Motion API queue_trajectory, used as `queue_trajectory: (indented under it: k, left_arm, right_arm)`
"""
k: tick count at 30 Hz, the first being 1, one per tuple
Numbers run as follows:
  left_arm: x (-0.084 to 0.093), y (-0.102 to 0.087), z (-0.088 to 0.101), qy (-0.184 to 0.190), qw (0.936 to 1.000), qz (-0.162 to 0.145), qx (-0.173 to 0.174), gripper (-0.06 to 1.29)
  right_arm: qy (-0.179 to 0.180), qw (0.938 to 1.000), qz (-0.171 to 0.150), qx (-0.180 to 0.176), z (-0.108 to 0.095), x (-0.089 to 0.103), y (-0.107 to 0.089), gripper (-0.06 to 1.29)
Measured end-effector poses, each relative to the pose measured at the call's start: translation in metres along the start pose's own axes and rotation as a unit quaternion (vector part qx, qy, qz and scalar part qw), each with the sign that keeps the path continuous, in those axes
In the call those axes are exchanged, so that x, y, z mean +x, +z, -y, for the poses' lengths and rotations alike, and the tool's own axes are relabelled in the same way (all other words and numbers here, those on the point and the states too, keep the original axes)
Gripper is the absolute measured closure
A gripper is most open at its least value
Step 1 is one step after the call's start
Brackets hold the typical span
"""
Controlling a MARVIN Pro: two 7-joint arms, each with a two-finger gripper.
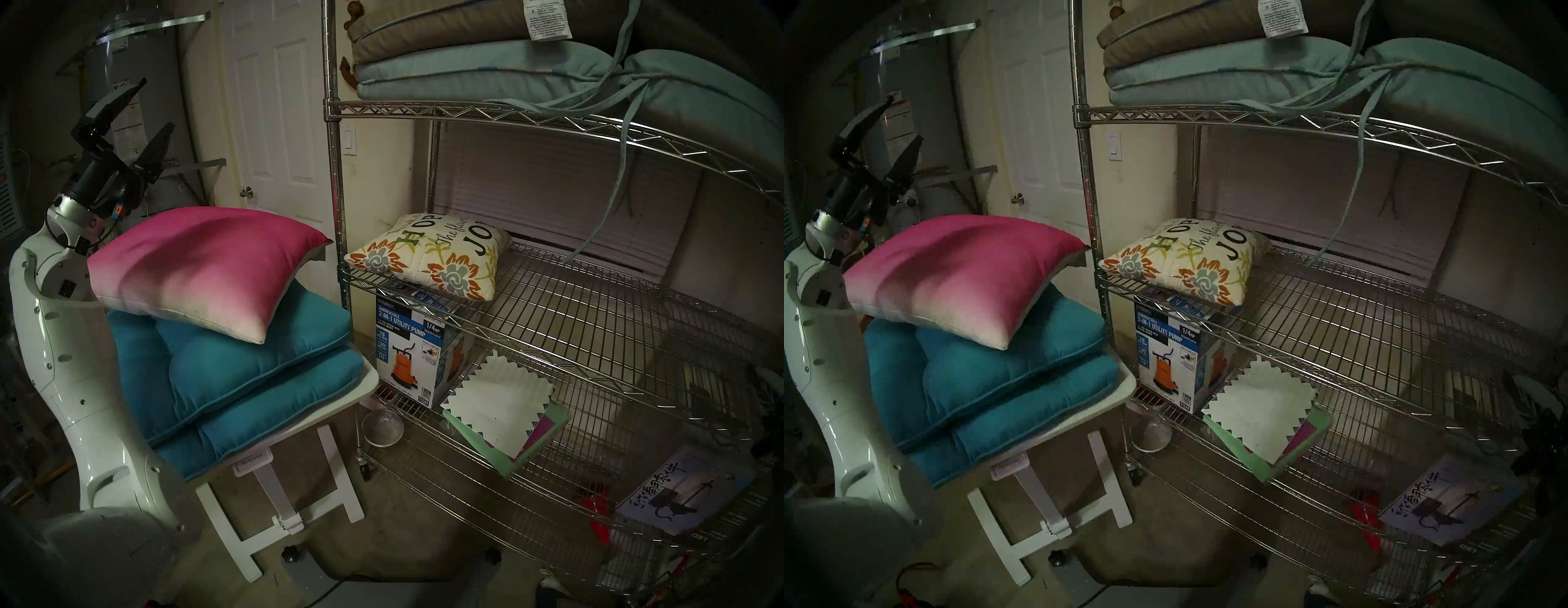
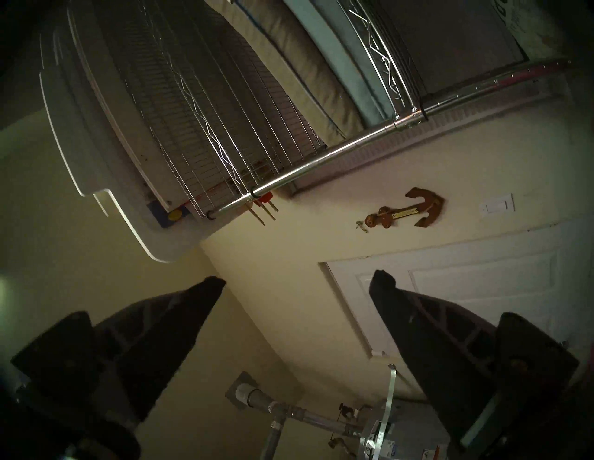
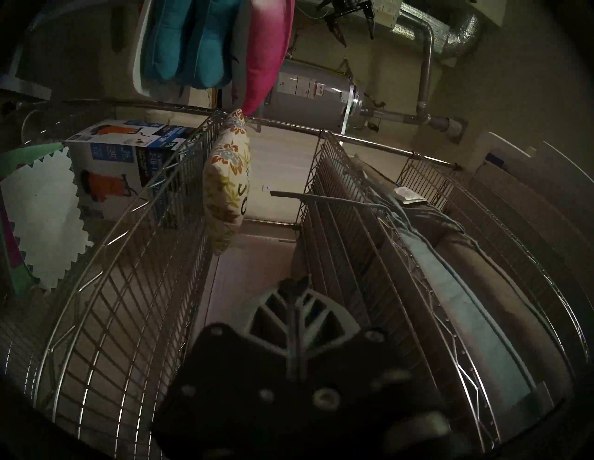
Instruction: Take cushion off the shelf
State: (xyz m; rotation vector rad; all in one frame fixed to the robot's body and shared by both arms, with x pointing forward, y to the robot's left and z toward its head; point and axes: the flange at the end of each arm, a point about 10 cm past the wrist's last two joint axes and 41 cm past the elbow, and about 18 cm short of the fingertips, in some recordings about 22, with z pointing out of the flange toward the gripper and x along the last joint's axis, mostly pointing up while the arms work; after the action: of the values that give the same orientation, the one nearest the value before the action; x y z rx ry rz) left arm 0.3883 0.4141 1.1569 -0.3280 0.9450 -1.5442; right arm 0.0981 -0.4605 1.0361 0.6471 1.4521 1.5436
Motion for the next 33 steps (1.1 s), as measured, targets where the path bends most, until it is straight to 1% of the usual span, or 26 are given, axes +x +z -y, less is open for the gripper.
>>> queue_trajectory:
  k: [5,7,10,14,18,21,26,27,28,33]
  left_arm:
    - [0.018,-0.014,-0.004,-0.015,0.9998,0.012,-0.01,-0.04]
    - [0.021,-0.016,-0.005,-0.018,0.9997,0.014,-0.012,-0.04]
    - [0.034,-0.025,-0.007,-0.031,0.999,0.025,-0.02,-0.04]
    - [0.044,-0.031,-0.005,-0.039,0.9982,0.036,-0.027,-0.04]
    - [0.059,-0.04,-0.004,-0.057,0.996,0.054,-0.041,-0.04]
    - [0.066,-0.043,-0.003,-0.067,0.9944,0.065,-0.05,-0.04]
    - [0.08,-0.048,-0.004,-0.09,0.9896,0.084,-0.074,-0.04]
    - [0.085,-0.05,-0.005,-0.101,0.9872,0.091,-0.085,-0.04]
    - [0.087,-0.05,-0.005,-0.103,0.9867,0.092,-0.087,-0.04]
    - [0.103,-0.051,-0.013,-0.139,0.9766,0.105,-0.126,-0.04]
  right_arm:
    - [-0.004,0.9999,-0.007,-0.01,-0.004,-0.002,0.004,1.25]
    - [-0.004,0.9999,-0.008,-0.011,-0.004,-0.002,0.004,1.25]
    - [-0.005,0.9998,-0.011,-0.018,-0.006,-0.003,0.006,1.25]
    - [-0.006,0.9996,-0.013,-0.024,-0.007,-0.005,0.007,1.25]
    - [-0.007,0.9993,-0.015,-0.033,-0.009,-0.007,0.007,1.25]
    - [-0.007,0.9991,-0.016,-0.038,-0.009,-0.008,0.007,1.25]
    - [-0.009,0.9988,-0.018,-0.045,-0.01,-0.01,0.007,1.25]
    - [-0.01,0.9986,-0.02,-0.047,-0.01,-0.01,0.007,1.25]
    - [-0.011,0.9986,-0.02,-0.048,-0.01,-0.01,0.007,1.25]
    - [-0.018,0.9982,-0.027,-0.05,-0.01,-0.011,0.007,1.25]
